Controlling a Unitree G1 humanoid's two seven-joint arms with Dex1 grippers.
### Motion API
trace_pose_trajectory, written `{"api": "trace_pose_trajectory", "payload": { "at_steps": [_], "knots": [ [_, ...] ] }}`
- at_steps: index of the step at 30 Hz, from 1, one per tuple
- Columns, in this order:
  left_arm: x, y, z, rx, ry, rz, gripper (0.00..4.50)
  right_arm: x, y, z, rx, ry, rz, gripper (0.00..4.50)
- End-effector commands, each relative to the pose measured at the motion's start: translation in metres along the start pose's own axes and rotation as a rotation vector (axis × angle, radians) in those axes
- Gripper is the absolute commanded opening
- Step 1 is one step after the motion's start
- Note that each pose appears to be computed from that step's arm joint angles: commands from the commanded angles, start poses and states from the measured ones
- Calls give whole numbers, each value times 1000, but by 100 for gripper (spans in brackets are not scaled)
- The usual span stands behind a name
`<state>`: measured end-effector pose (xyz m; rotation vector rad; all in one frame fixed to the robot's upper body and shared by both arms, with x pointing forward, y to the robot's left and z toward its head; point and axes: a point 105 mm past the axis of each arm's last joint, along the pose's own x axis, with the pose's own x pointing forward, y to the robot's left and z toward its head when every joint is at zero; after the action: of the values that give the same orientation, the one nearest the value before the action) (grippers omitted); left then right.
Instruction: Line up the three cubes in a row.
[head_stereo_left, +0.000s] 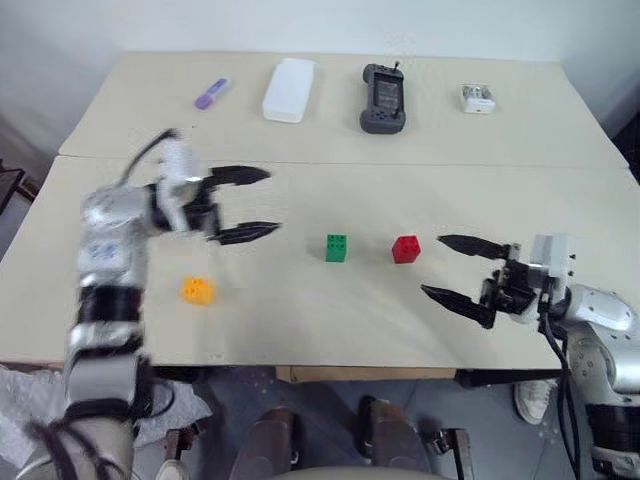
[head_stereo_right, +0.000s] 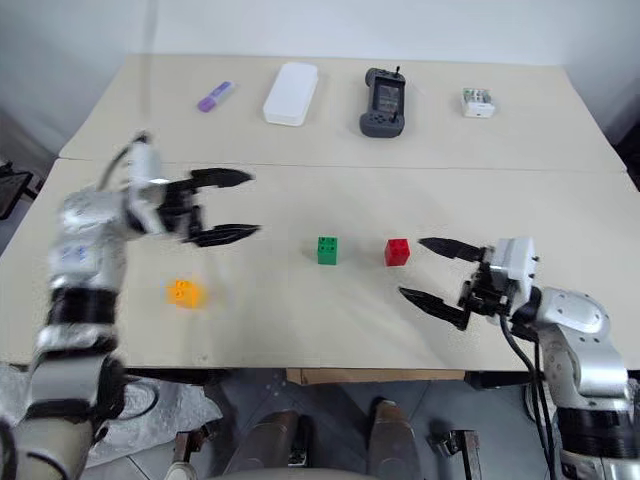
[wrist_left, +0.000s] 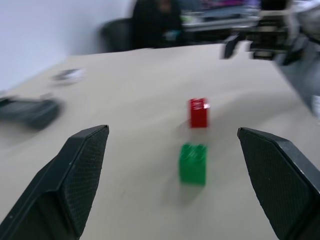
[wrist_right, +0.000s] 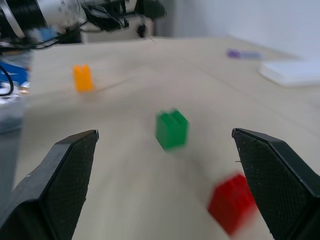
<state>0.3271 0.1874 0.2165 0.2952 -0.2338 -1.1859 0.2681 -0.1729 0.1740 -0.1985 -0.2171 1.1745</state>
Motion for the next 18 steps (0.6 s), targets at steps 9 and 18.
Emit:
{"api": "trace_pose_trajectory", "payload": {
  "at_steps": [9,18],
  "knots": [
    [-160,-86,-48,-245,81,816,435,46,20,11,-110,-105,244,450],
    [-144,-125,-66,-293,124,840,435,55,21,15,-157,-136,294,450]
  ]
}}
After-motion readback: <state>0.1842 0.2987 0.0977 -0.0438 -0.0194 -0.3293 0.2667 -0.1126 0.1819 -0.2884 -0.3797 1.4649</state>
